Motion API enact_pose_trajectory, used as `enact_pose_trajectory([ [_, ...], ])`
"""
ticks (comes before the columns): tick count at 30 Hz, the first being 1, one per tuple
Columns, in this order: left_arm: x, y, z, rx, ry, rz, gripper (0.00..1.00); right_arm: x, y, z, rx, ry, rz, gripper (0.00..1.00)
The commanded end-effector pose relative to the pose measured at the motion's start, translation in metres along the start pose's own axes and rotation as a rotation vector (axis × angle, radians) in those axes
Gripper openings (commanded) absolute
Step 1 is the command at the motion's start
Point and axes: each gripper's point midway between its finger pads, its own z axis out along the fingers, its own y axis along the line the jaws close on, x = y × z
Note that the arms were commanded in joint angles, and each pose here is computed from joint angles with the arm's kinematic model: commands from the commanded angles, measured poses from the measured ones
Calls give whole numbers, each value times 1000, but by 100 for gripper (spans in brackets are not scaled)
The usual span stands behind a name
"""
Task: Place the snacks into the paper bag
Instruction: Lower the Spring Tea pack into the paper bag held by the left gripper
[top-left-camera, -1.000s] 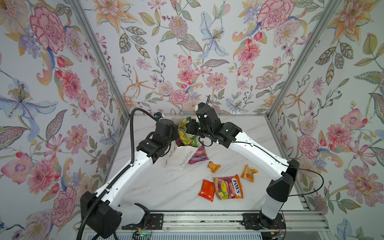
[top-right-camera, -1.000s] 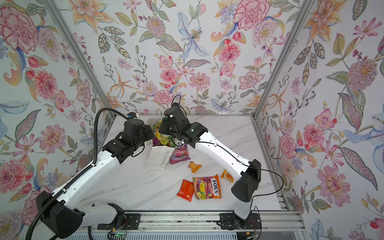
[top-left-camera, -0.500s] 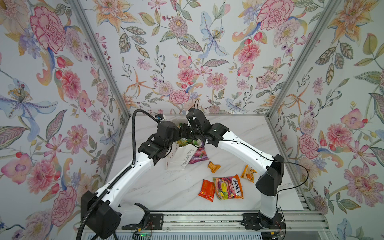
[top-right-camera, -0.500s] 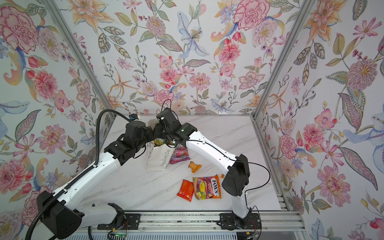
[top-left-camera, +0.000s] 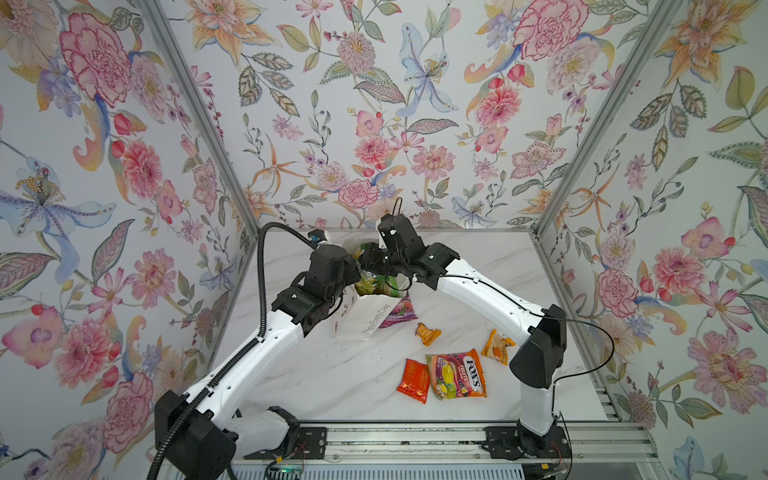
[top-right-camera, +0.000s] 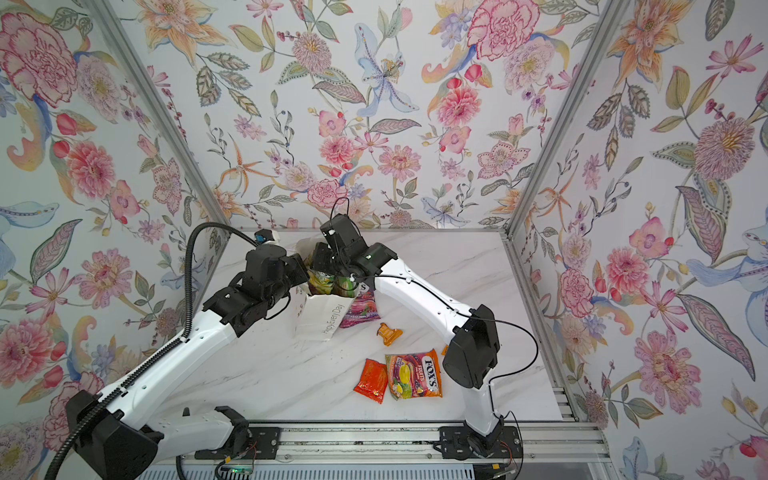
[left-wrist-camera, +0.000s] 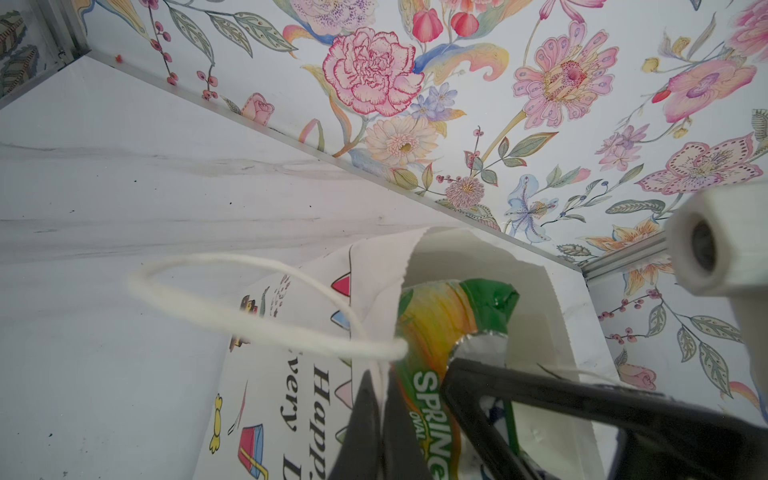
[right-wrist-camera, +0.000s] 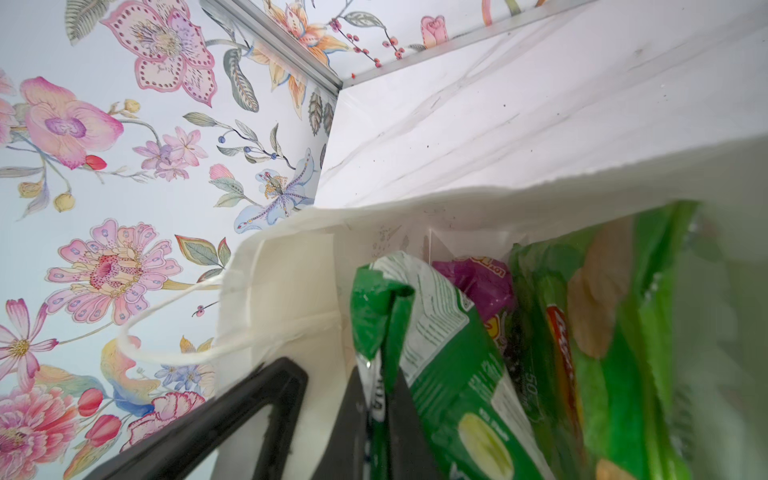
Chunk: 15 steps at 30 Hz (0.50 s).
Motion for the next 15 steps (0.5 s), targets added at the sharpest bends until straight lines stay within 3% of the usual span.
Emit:
enact_pose_trajectory([
  [1, -25, -22, -17, 105, -89, -47, 0, -5, 14, 1, -77, -19, 16, 0],
  [15, -25, -27, -18, 135, -88, -56, 0, 10, 1, 40, -39, 21, 36, 0],
])
